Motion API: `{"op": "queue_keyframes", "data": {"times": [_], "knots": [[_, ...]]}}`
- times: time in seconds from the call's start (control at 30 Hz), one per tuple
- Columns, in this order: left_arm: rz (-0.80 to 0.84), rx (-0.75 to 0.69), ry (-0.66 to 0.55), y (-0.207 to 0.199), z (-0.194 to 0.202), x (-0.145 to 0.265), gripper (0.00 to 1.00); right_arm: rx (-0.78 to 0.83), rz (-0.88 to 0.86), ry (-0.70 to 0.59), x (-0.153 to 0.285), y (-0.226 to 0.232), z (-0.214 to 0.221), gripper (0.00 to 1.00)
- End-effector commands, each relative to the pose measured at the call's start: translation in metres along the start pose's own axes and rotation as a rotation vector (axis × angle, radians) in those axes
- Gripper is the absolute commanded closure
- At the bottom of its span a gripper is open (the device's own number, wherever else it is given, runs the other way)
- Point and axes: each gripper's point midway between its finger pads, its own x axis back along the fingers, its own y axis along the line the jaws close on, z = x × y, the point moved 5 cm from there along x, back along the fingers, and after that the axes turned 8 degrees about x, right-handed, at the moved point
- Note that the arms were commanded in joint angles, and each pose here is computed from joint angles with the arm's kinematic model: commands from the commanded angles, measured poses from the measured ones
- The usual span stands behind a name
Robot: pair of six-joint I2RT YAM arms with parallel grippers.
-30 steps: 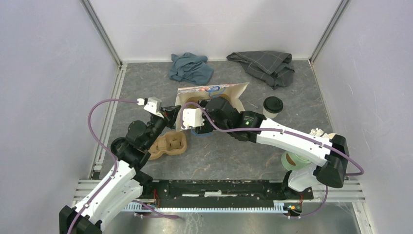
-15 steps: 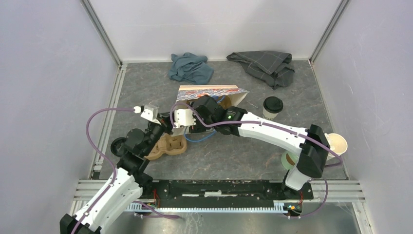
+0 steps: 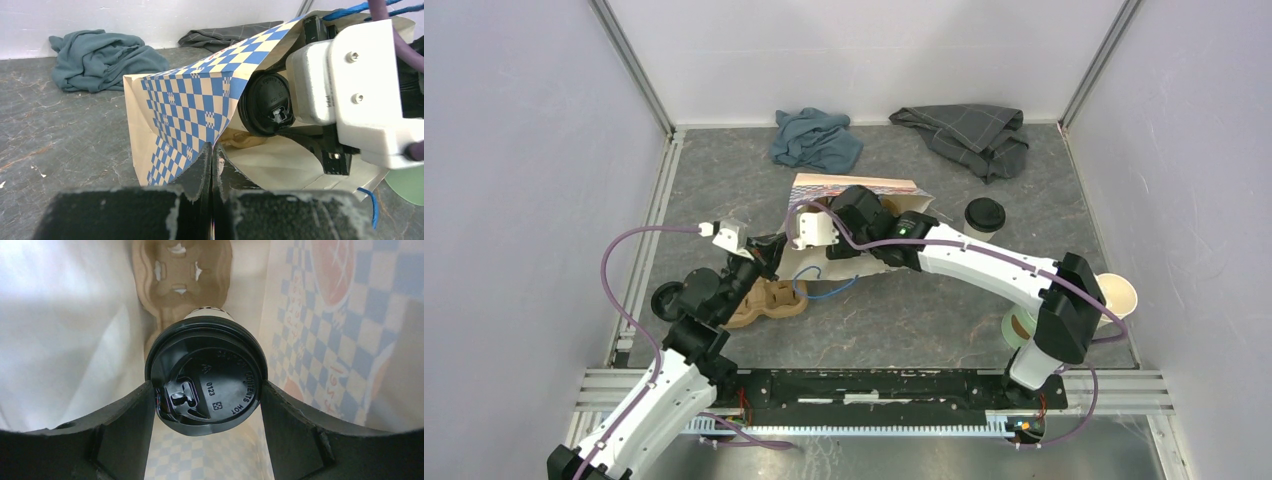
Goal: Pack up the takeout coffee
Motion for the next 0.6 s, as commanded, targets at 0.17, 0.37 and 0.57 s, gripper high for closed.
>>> {"op": "queue_keyframes", "data": {"times": [0.17, 0.37, 0.57], "knots": [[-0.021, 0.050, 0.013, -0.001, -0.002, -0.002, 0.98, -0.011, 0.011, 0.033, 0.006, -0.005, 0.019, 0.37], [-0.029, 0.036, 0.017, -0.001, -0.005, -0.003, 0.98, -0.032, -0.013, 0.025, 0.006, -0.002, 0.018, 0.38], [-0.027, 0.039, 0.023, -0.001, -0.005, -0.005, 0.98, -0.037, -0.028, 0.035, 0.006, 0.002, 0.022, 0.38]]}}
